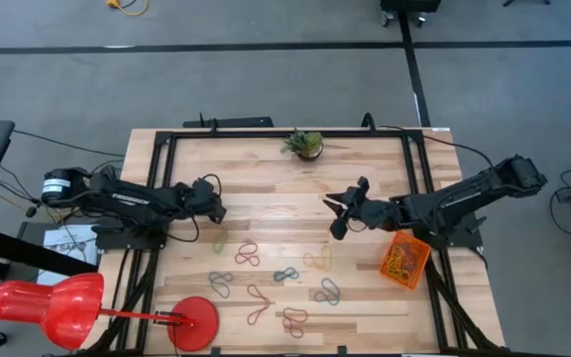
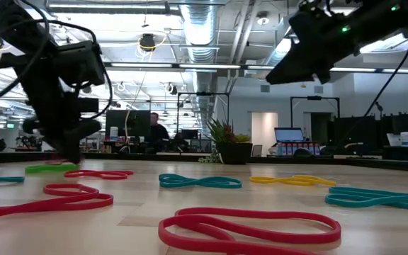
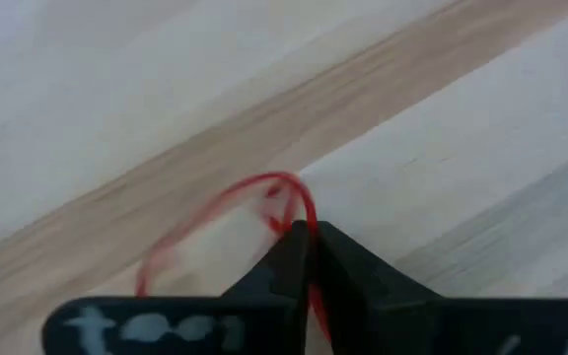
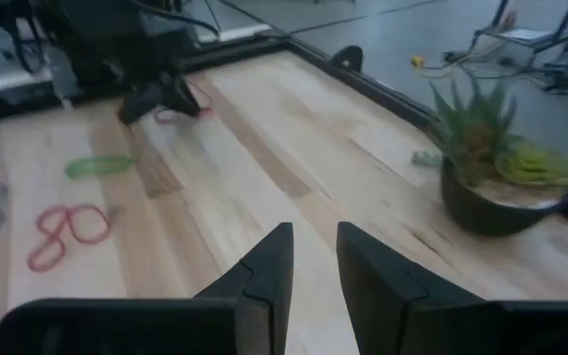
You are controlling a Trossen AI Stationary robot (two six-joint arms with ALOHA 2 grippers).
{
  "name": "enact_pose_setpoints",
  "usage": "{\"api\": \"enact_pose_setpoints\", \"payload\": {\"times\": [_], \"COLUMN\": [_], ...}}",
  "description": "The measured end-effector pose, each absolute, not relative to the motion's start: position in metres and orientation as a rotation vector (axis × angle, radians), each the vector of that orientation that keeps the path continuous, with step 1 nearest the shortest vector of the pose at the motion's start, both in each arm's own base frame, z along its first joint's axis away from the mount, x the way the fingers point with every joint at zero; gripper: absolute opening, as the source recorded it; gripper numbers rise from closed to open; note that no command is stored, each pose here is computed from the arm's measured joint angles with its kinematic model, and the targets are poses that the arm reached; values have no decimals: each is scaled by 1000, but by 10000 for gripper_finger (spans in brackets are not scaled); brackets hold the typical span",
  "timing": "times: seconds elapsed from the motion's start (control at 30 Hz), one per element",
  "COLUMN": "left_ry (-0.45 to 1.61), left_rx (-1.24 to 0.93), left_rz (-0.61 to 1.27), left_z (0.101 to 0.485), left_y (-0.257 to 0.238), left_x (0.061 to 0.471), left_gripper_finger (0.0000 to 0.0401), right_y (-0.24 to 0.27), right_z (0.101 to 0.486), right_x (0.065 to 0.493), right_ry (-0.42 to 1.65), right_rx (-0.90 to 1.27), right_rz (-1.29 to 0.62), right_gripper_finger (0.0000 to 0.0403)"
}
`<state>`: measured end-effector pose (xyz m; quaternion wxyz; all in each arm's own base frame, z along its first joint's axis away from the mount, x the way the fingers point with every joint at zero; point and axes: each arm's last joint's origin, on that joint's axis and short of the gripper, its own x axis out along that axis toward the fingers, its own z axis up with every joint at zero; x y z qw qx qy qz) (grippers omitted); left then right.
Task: Pick and place rubber bands into bin
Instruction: Put the red rubber band into the orange basket
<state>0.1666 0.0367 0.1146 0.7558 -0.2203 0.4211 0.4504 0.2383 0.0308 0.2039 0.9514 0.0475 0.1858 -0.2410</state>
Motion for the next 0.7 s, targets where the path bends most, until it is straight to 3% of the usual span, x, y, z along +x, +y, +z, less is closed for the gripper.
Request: {"api": "enact_pose_setpoints", "payload": {"times": [0.17, 0.3, 0.43, 0.7], "left_ry": [712, 411, 235, 234], "left_rx": [-538, -509, -484, -446], "left_rz": [670, 303, 27, -49], "left_z": [132, 168, 198, 214], "left_y": [34, 30, 26, 18], "left_x": [199, 229, 243, 252], "left_gripper_finger": [2, 1, 1, 0], "right_y": [23, 21, 20, 12], "right_z": [191, 183, 180, 169], "right_x": [252, 267, 283, 312], "right_ry": [395, 379, 263, 99], "right_rx": [96, 60, 38, 57], "right_rz": [-478, -317, -180, -143], "right_gripper_finger": [75, 75, 75, 75]}}
